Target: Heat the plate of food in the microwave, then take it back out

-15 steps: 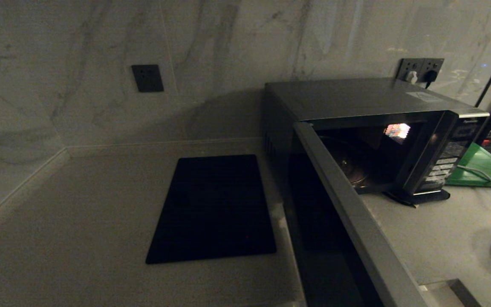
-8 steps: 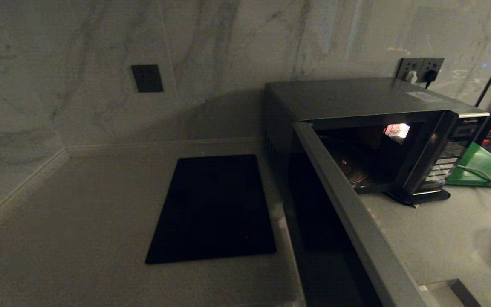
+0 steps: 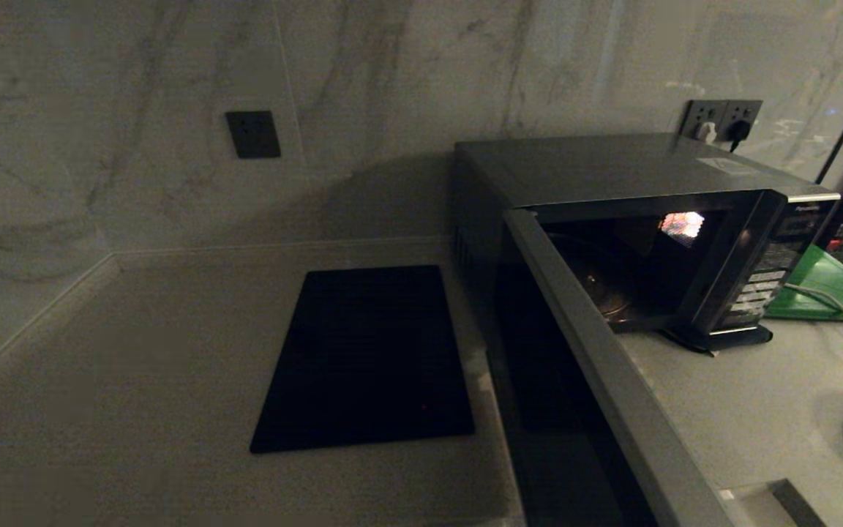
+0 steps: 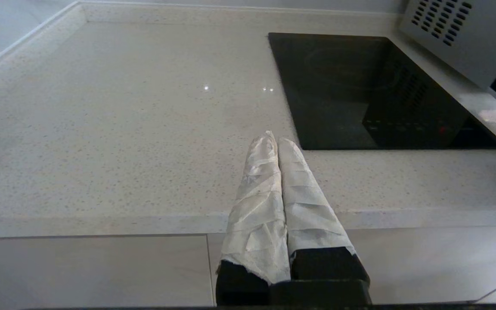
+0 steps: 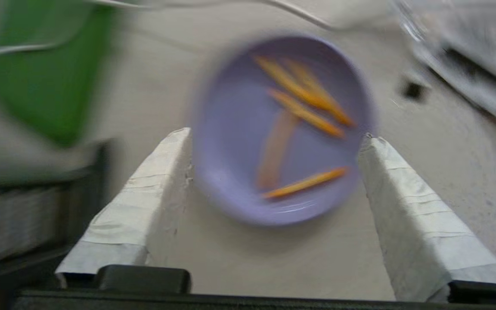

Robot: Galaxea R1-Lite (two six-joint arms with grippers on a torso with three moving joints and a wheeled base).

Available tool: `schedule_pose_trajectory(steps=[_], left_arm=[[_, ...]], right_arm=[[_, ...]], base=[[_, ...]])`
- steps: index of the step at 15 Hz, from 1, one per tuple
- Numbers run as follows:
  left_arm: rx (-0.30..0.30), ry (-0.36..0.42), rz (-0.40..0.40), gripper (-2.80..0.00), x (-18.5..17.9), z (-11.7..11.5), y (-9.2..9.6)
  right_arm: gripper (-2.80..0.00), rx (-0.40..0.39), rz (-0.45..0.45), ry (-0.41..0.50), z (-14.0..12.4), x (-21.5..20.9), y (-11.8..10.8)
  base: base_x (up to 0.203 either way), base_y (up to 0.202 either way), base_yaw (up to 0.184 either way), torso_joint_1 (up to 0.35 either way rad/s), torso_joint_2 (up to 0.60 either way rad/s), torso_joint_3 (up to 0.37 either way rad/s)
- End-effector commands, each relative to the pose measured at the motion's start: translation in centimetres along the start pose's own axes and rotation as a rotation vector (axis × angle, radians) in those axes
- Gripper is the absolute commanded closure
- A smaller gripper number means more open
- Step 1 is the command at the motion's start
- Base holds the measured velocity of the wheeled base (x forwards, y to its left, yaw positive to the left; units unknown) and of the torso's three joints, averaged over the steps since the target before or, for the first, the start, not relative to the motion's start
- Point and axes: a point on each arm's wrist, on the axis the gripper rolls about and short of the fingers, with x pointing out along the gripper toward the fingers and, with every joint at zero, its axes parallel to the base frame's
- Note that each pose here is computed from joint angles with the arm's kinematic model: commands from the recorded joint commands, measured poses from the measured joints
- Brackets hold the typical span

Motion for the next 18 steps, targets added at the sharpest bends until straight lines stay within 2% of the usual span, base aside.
schedule_pose_trajectory(steps=[1,4,7,8,13,15,18], left_arm=[[-0.001,0.001,0.001,0.00,0.0,0.0,0.0],[-0.001,0.001,0.001,0.00,0.0,0.0,0.0],[-0.001,0.001,0.001,0.00,0.0,0.0,0.0],[-0.001,0.001,0.001,0.00,0.0,0.0,0.0],[-0.001,0.001,0.001,0.00,0.0,0.0,0.0],[-0.001,0.001,0.001,0.00,0.0,0.0,0.0],[-0.001,0.001,0.001,0.00,0.0,0.0,0.0]], right_arm=[[-2.80,-0.068,0.119,-0.073,1.0,-8.2,4.2],[-2.80,-0.172,0.228,-0.010,-0.7,-14.3,7.7],[-2.80,-0.284,0.331,0.078,-3.3,-18.3,9.3],[0.00,-0.335,0.372,0.134,-4.2,-20.2,9.9],[0.00,-0.580,0.588,0.385,-8.2,-27.1,10.8],[0.00,-0.698,0.666,0.493,-9.8,-28.8,10.6],[0.00,-0.856,0.785,0.608,-11.6,-30.5,10.4]], base=[[0.000,0.000,0.000,0.000,0.00,0.000],[0.000,0.000,0.000,0.000,0.00,0.000],[0.000,0.000,0.000,0.000,0.00,0.000],[0.000,0.000,0.000,0.000,0.00,0.000],[0.000,0.000,0.000,0.000,0.00,0.000],[0.000,0.000,0.000,0.000,0.00,0.000],[0.000,0.000,0.000,0.000,0.00,0.000]])
